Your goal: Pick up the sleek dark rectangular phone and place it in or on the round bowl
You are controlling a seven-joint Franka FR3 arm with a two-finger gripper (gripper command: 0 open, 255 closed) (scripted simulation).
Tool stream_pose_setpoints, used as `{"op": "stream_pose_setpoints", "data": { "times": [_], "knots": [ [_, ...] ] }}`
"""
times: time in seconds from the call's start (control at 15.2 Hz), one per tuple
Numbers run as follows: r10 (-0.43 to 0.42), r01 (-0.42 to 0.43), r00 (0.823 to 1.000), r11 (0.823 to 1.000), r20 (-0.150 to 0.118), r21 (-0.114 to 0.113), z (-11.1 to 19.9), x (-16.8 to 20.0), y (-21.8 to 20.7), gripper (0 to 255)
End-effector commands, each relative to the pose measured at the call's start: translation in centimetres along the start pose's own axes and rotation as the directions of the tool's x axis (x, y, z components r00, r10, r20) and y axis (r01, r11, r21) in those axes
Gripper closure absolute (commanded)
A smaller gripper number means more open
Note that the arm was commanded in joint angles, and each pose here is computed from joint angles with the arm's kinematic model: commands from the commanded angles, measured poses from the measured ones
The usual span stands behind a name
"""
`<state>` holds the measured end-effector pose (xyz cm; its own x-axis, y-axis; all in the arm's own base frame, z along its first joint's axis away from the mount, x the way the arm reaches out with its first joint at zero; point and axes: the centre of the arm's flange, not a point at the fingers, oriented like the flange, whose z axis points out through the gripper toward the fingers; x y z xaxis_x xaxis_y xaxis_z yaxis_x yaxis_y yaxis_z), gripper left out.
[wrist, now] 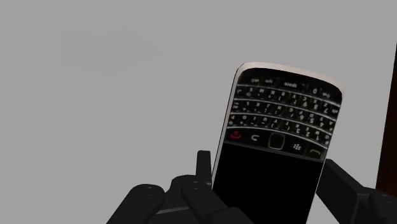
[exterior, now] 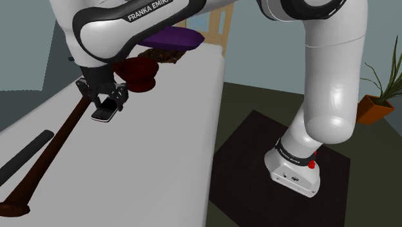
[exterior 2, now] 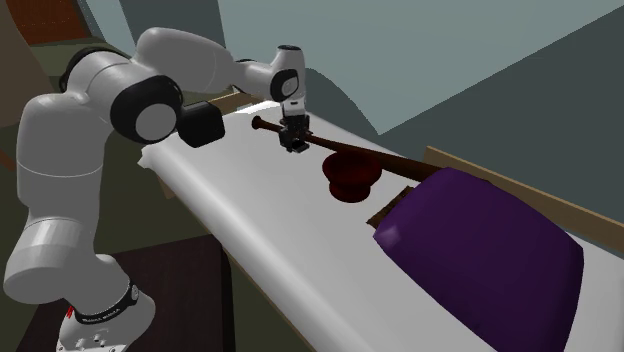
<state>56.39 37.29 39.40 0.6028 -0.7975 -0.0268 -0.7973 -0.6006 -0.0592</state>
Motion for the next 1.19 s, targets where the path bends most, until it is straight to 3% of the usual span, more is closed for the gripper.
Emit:
{"op": "stream_pose_setpoints", "data": {
  "times": [0.0, 1.12],
  "knots": [
    [0.0, 0.0, 1.0, 1.0, 0.0, 0.0, -1.0, 0.0, 0.0, 255],
    [0.0, 0.0, 1.0, 1.0, 0.0, 0.0, -9.9, -0.2, -0.5, 255]
  ]
}}
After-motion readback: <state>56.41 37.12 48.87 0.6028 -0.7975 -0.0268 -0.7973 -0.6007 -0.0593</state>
